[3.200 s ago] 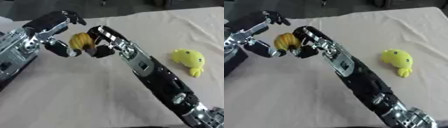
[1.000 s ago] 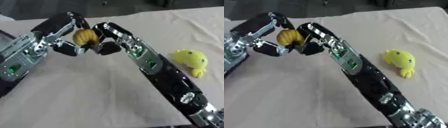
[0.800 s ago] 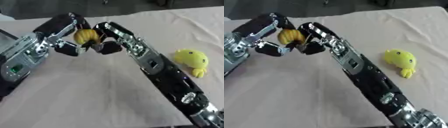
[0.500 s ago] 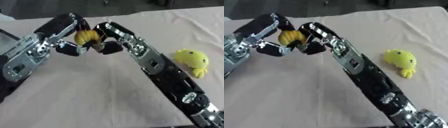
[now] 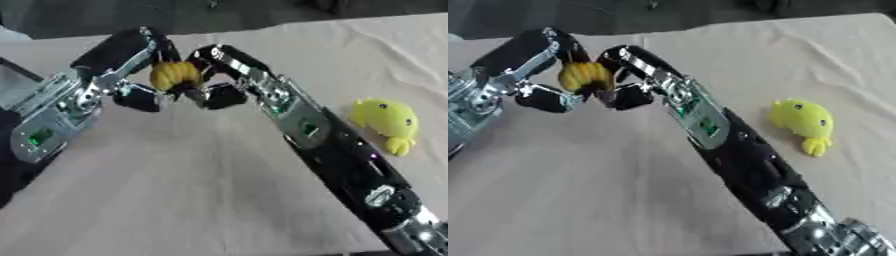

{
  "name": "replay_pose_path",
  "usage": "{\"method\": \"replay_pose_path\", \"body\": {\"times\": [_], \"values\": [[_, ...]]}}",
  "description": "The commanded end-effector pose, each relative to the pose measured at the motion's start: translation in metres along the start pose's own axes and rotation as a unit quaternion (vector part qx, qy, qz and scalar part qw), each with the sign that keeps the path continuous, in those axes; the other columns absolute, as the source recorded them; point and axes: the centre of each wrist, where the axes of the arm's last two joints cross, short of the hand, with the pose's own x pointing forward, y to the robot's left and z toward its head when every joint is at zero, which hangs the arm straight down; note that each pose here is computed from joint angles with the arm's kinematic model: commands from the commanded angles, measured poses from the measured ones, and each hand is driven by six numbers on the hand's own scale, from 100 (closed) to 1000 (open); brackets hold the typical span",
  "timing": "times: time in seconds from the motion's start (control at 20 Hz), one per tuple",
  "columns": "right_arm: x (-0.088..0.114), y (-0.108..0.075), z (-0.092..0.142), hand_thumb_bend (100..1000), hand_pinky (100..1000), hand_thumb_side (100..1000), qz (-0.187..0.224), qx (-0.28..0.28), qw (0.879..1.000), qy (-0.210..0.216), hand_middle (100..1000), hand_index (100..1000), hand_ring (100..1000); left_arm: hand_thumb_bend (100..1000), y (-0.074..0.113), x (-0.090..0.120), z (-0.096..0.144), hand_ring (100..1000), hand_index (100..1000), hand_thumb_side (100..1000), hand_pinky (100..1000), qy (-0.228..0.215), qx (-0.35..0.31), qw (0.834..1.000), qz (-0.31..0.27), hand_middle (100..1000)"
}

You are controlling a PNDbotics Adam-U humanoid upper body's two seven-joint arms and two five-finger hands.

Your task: Pick up the objects with one hand, pass them to the other hand, and then place them into the box on the other side of the table.

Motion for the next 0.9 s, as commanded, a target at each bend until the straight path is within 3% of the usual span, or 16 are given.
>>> {"method": "replay_pose_path", "body": {"times": [0.05,0.35,0.9], "values": [[0.008,-0.01,0.0,330,768,100,0.039,0.012,0.999,-0.02,783,840,843,253,0.012,-0.006,-0.001,498,460,100,653,0.008,0.018,1.0,-0.006,419],[0.006,-0.013,0.002,348,790,100,0.081,0.025,0.996,-0.02,817,878,868,269,0.011,-0.011,0.001,498,464,100,653,0.018,0.015,1.0,-0.003,422],[0.003,-0.014,0.004,356,800,100,0.089,-0.026,0.995,0.039,833,896,886,273,0.016,-0.023,0.017,498,457,100,652,0.038,-0.016,0.999,-0.006,416]]}}
